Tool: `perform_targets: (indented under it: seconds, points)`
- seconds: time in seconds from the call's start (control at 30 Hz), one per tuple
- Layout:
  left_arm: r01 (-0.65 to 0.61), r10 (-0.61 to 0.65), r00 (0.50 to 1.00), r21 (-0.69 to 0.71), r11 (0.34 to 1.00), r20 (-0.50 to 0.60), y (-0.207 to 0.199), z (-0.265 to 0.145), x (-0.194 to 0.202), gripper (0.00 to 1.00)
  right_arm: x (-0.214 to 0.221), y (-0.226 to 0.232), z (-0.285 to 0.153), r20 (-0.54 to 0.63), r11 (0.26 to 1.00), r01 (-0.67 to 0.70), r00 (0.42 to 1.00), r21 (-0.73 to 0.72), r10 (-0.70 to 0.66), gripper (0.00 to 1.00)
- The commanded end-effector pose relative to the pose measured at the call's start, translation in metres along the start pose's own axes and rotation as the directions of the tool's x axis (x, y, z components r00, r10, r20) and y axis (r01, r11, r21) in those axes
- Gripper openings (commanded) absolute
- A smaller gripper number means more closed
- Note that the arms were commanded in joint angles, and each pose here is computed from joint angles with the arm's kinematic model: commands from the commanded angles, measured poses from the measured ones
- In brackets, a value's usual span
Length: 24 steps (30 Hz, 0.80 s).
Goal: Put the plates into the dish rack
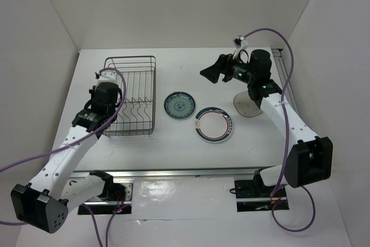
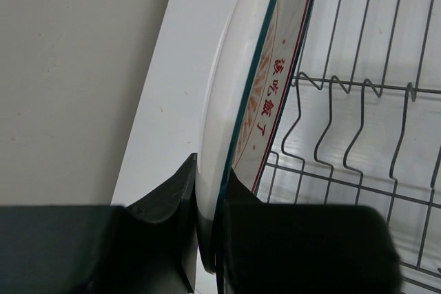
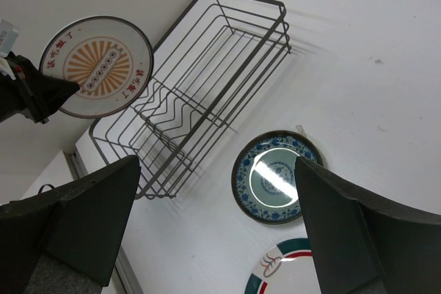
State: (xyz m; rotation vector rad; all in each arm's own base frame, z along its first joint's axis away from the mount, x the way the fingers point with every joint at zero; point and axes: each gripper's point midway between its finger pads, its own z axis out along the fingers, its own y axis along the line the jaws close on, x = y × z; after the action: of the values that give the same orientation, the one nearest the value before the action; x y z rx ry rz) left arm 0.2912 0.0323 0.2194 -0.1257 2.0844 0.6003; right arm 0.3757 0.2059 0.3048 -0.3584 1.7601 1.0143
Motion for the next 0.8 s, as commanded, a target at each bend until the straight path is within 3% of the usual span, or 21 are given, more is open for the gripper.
perform_targets:
  seconds: [0.0,0.33,0.53,0.77]
  points:
    - [0.117,-0.109,0.990,-0.089,0.989,0.088,0.021,-0.006,-0.021,0.00,-0.010,0.008,0.000,0.037,0.999,0.044,0.998,-0.030,-0.043,1.00]
    - [0.117,-0.109,0.991,-0.104,0.988,0.078,0.021,-0.003,-0.012,0.00,-0.010,0.008,0.000,0.037,0.999,0.044,0.998,-0.030,-0.043,1.00]
    - [0.112,-0.106,0.992,-0.105,0.988,0.065,0.017,0.001,-0.006,0.07,-0.007,0.008,-0.002,0.030,0.999,0.038,0.999,-0.027,-0.037,1.00]
    - [0.126,-0.125,0.992,-0.045,0.991,0.026,0.004,0.010,0.003,0.07,-0.005,0.006,0.000,0.024,0.999,0.032,0.999,-0.025,-0.032,1.00]
